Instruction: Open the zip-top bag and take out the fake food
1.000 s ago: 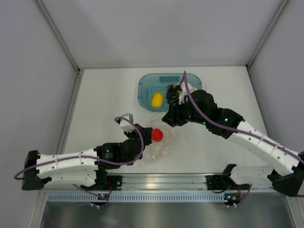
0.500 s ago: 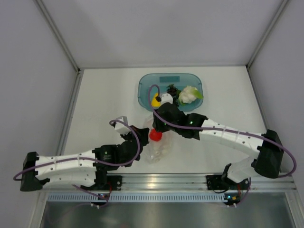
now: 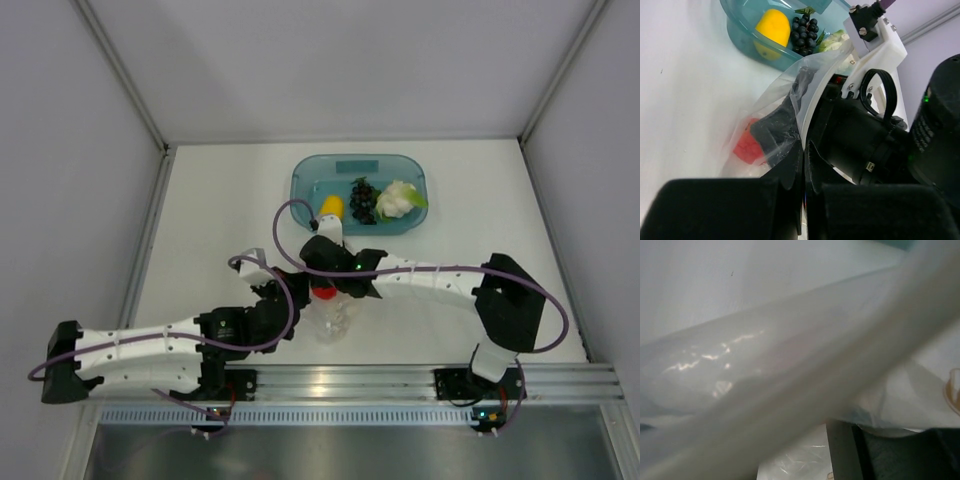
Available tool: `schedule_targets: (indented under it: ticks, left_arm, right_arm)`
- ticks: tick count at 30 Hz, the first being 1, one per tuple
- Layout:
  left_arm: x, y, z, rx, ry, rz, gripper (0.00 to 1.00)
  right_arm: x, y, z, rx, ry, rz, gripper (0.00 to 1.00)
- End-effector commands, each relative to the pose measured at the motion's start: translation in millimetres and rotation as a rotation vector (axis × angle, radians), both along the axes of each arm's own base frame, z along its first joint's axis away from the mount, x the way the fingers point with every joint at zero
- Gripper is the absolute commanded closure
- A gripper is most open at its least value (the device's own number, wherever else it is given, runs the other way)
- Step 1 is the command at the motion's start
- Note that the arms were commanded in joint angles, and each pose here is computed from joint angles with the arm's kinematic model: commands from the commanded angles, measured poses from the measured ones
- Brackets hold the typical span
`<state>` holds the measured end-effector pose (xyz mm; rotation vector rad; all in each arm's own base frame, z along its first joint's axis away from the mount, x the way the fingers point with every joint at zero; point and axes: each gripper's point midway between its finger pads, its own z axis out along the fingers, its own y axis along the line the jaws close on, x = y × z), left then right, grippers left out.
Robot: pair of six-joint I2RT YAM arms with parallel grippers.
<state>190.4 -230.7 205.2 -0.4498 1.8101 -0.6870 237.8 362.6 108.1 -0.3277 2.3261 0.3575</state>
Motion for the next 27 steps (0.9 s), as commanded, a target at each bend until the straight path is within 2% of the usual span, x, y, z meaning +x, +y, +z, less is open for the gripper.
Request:
schedule_targets:
  ticks: [1, 8, 12, 19, 25, 27]
  left_arm:
    - [0.0, 6.6, 3.3, -0.039, -0.013, 0.012, 1.00]
    - [-3.4, 10.7, -4.4, -0.027, -0.004, -0.008, 1.00]
    - [-3.8, 12.2, -8.1, -0.009, 0.000, -0.008, 1.00]
    - [-3.4, 12.3, -14.5, 0.025, 0.003, -0.006, 1.00]
    - [-2.1, 5.8, -23.1, 0.093, 0.010, -0.018, 1.00]
    - [-1.5, 3.2, -28.7, 0.118, 0.017, -0.018, 1.00]
  right_arm:
    - [12.4, 19.5, 13.8, 0.077, -0.063, -0.003, 0.51]
    - [14.3, 25.7, -14.5, 0.033, -0.026, 0.031, 0.45]
    - [15.8, 12.8, -26.2, -0.049, -0.009, 0.001, 0.36]
    - [6.1, -5.7, -49.7, -0.115, 0.035, -0.014, 0.32]
    - [-15.3, -13.9, -45.0, -0.114, 0.087, 0.049, 0.26]
    - [-21.1, -11.4, -29.8, -0.064, 0.087, 0.082, 0.26]
